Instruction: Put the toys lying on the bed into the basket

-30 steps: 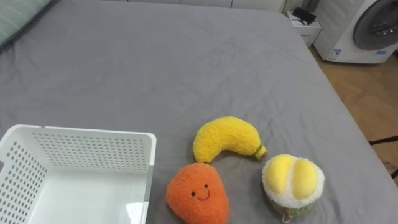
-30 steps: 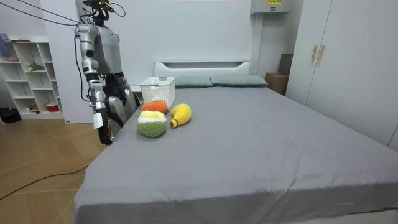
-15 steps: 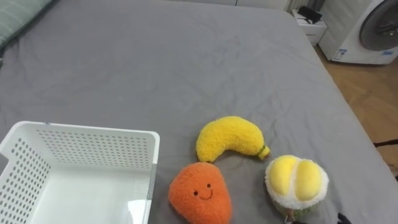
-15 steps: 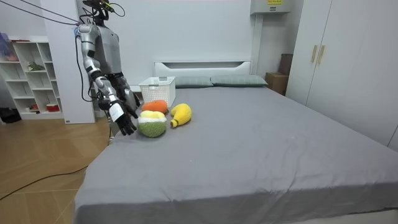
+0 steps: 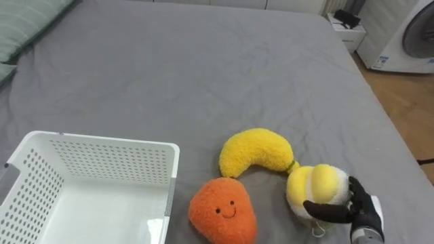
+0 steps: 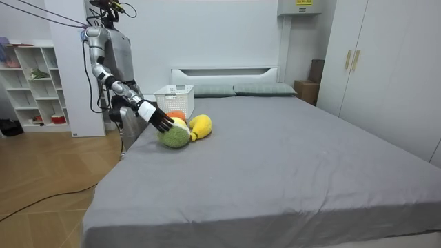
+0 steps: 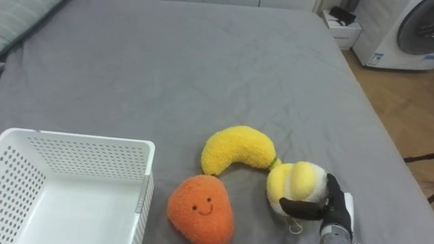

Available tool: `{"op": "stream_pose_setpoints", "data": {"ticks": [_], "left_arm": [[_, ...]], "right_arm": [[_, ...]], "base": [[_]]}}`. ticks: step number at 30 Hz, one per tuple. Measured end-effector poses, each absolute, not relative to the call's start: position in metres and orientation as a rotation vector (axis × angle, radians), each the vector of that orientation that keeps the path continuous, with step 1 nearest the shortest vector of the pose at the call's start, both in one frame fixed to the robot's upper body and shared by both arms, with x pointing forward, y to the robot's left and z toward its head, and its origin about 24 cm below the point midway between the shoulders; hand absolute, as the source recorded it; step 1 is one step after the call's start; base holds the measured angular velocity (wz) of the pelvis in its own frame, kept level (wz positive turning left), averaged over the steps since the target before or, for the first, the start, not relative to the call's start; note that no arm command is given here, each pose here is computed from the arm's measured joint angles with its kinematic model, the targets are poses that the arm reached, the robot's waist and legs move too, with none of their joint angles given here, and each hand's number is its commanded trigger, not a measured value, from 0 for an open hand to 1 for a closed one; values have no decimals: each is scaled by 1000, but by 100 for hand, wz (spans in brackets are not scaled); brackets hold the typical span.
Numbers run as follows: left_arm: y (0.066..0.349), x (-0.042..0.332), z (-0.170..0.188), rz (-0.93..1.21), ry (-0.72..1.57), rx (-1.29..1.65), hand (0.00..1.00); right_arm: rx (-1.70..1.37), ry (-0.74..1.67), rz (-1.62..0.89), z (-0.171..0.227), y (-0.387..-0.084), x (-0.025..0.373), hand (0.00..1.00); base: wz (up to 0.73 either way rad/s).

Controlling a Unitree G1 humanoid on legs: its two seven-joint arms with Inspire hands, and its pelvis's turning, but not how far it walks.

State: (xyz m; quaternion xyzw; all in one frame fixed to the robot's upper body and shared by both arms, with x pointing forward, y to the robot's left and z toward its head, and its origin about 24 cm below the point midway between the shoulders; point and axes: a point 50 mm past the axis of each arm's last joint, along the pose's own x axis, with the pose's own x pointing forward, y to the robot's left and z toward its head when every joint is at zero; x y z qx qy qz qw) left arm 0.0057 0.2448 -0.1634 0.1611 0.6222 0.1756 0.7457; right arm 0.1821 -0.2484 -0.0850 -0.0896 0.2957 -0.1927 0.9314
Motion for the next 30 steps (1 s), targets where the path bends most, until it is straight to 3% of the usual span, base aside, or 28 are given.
{"op": "stream_pose_setpoints", "data": {"ticks": [14,30], "left_arm": [[244,4,-163,349,1376,386,0],[250,-1,-161,345,1381,396,0]], "right_arm": [[-224,572,-331,-80,-240,189,0],[-313,736,-378,-105,-257,161,0]], "base": [[0],[0]]}}
